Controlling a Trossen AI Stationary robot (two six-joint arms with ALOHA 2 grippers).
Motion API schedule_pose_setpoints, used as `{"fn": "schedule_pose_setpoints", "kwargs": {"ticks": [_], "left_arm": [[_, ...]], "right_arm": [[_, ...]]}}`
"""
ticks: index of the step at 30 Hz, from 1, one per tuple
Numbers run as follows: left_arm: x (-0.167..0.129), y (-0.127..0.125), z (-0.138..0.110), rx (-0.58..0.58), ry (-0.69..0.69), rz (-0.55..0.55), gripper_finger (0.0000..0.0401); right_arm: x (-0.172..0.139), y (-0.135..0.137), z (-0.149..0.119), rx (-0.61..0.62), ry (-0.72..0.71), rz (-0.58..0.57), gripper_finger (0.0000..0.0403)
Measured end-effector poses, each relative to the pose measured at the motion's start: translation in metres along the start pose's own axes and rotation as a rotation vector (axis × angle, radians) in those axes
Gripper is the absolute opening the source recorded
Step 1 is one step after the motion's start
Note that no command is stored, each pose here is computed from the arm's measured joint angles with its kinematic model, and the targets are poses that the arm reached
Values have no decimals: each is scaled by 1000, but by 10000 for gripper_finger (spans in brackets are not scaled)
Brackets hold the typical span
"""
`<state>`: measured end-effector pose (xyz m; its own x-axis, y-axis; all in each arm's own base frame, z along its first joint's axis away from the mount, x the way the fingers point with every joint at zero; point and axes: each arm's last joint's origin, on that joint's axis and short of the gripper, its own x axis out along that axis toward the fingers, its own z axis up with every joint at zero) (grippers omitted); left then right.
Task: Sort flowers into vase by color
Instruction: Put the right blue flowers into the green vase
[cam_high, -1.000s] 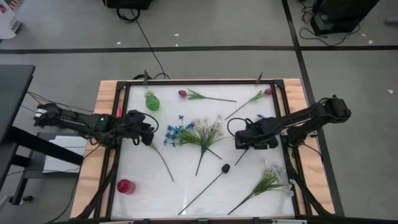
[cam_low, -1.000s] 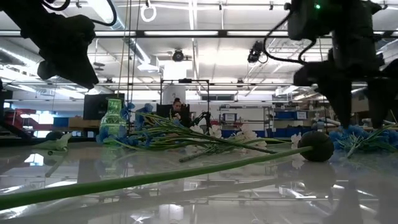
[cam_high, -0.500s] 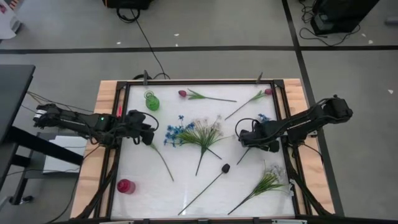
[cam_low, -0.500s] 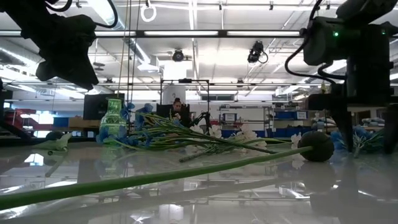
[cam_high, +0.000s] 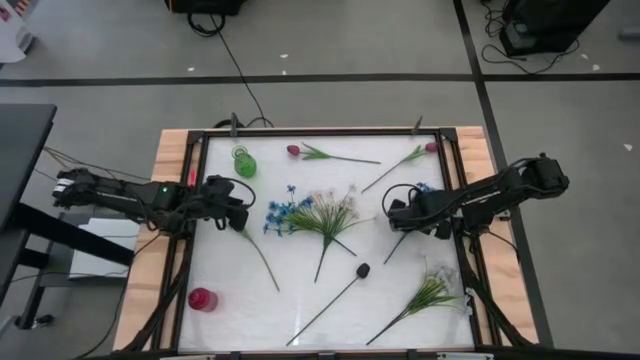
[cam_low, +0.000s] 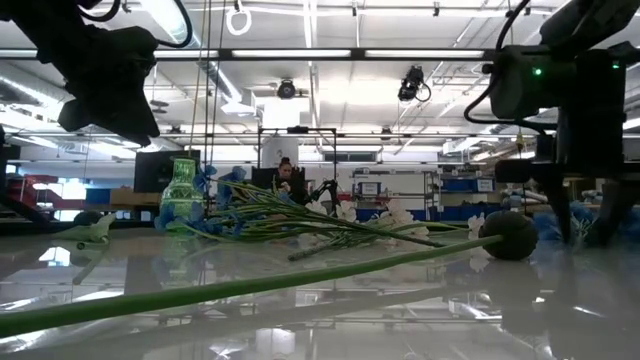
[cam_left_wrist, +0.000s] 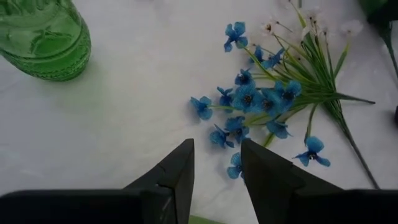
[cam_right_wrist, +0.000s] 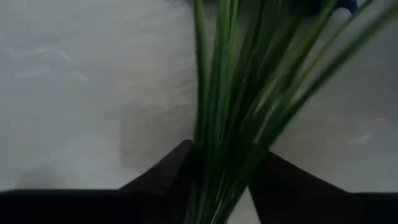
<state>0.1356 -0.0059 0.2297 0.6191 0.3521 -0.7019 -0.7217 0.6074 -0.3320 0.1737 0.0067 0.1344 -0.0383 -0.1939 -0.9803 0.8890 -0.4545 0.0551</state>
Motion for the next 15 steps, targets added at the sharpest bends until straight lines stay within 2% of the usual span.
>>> {"fn": "schedule_pose_setpoints", "kwargs": {"ticks": [7,11,15], "left_arm": [[2,-2,7,-23,-48,-28,132],[2,-4,10,-27,-67,-43,130],[1,-8,13,16,-103,-84,130]], "right_arm": [[-1,0,-2,-62,-103,69,21],[-11,4,-8,-88,-121,142,26],[-24,13,-14,-172,-167,231,33]]}}
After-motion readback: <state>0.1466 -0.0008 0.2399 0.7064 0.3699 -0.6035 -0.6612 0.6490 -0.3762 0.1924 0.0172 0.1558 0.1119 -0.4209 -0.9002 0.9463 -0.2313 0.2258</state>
